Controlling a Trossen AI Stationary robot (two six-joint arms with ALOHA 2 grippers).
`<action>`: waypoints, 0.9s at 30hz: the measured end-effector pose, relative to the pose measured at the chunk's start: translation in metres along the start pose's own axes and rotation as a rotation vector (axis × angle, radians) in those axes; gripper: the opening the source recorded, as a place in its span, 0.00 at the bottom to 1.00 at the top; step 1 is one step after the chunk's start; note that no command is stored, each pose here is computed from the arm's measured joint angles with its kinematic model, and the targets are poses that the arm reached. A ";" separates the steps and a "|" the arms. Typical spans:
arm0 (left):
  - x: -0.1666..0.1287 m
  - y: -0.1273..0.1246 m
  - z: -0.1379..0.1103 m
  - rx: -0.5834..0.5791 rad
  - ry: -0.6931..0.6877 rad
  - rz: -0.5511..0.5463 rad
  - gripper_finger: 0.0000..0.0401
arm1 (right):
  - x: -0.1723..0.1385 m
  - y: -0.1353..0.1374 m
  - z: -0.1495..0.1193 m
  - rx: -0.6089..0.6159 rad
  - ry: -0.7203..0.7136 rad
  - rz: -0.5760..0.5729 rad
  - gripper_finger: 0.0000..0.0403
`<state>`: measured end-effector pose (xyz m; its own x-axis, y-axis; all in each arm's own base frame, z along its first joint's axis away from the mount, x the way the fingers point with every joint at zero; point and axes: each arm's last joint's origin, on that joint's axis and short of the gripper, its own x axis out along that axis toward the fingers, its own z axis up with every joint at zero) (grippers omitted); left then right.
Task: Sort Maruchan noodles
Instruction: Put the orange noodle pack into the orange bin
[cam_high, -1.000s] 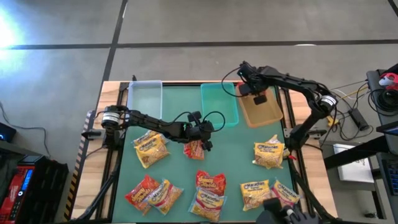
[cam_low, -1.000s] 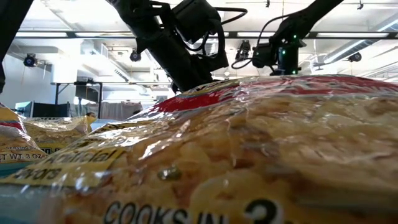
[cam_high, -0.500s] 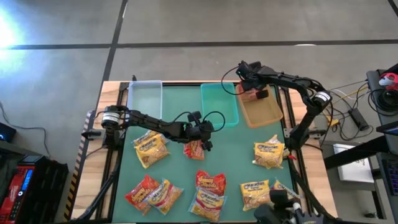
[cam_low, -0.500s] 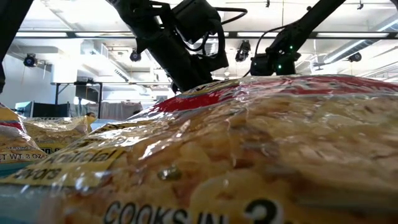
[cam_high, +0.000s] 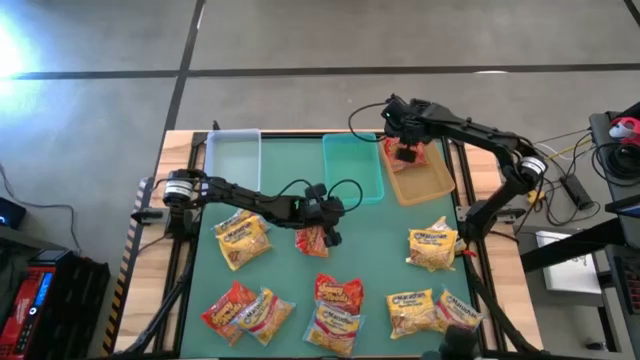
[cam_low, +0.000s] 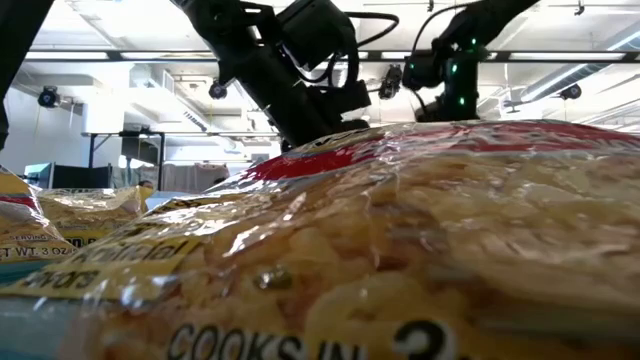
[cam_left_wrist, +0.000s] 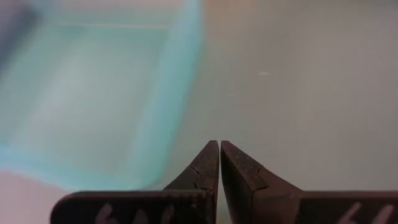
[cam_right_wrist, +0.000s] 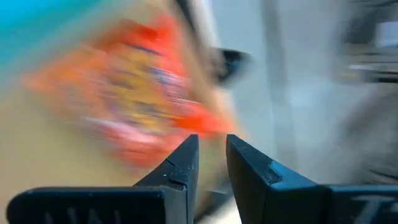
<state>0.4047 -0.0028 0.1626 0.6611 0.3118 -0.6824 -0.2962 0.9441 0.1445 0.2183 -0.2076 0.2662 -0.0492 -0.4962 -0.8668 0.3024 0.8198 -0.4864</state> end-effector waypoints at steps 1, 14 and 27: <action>-0.001 -0.001 0.001 -0.007 0.001 -0.035 0.00 | -0.005 0.003 0.000 0.037 -0.032 0.077 0.17; -0.049 -0.048 0.007 -0.021 -0.033 -0.261 0.00 | -0.073 0.099 -0.003 0.120 -0.292 0.644 0.16; -0.083 -0.106 -0.013 -0.060 -0.002 -0.378 0.00 | -0.113 0.227 -0.029 0.125 -0.403 0.861 0.16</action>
<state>0.3725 -0.1302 0.1948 0.7328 -0.0565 -0.6781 -0.0712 0.9847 -0.1589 0.2646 0.0427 0.2511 0.5615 0.1819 -0.8073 0.1823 0.9244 0.3350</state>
